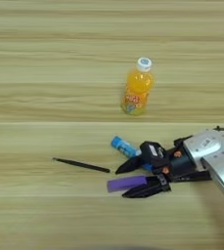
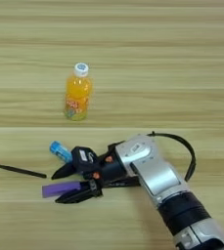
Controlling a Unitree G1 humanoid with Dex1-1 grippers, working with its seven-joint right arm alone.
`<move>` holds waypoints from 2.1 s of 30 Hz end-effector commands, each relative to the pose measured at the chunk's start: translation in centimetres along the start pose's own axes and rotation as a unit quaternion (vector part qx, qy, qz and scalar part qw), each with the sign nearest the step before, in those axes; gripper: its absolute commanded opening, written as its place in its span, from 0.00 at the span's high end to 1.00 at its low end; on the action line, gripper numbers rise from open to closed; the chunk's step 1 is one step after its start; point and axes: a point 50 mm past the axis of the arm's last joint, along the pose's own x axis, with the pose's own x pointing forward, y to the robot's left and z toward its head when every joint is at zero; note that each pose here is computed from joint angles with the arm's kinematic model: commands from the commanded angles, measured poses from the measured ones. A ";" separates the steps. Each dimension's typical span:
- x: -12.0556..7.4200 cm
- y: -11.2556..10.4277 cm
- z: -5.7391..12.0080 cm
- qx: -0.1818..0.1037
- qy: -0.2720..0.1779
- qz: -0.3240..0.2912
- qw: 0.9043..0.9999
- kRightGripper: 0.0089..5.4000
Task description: Move the objects on the table
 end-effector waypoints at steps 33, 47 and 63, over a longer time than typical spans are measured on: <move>-4.2 -4.0 1.3 -0.034 -0.032 -0.223 0.974 0.00; -4.4 -4.7 0.4 -0.022 -0.012 -0.247 0.969 0.00; -5.4 -4.8 0.5 -0.019 -0.003 -0.271 0.962 0.00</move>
